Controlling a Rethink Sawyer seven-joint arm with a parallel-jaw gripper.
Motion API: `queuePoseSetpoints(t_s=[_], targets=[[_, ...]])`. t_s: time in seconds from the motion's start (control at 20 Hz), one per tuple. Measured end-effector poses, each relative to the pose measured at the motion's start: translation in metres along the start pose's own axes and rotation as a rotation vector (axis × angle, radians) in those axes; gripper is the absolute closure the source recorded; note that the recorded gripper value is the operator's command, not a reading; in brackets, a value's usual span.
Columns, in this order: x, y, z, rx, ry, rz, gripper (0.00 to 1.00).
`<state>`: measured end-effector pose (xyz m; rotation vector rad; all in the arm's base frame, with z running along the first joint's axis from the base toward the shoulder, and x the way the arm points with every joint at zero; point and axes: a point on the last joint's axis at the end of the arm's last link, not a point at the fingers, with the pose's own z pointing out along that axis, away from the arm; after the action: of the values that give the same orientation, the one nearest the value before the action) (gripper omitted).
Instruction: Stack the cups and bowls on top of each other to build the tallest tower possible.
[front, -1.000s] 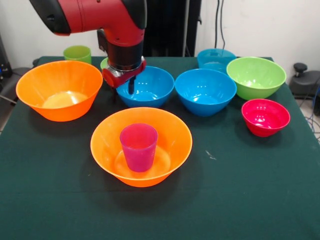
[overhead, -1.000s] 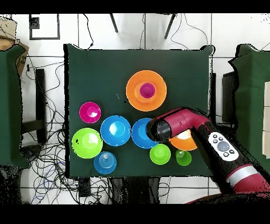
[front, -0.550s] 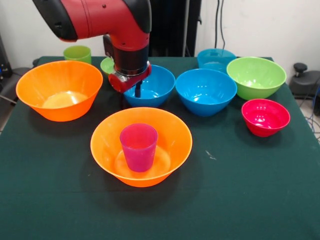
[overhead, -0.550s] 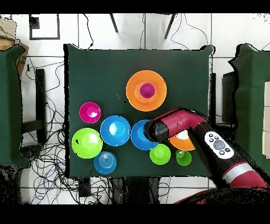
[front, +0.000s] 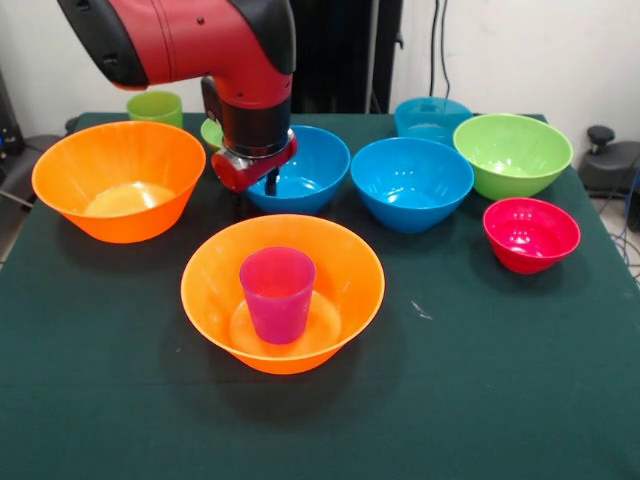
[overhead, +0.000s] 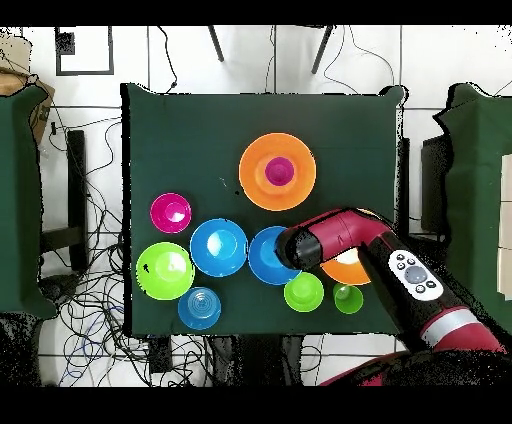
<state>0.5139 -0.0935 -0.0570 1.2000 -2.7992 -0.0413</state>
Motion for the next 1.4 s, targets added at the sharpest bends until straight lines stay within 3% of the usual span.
queuePoseSetpoints(t_s=[0.15, 0.2, 1.4], targets=[[-0.0012, 0.0005, -0.0001, 0.003, 0.003, -0.004, 0.0], [-0.0015, -0.0003, -0.0007, 0.004, 0.005, -0.002, 1.0], [-0.0039, 0.0007, -0.0078, 0.016, 0.026, -0.002, 1.0]])
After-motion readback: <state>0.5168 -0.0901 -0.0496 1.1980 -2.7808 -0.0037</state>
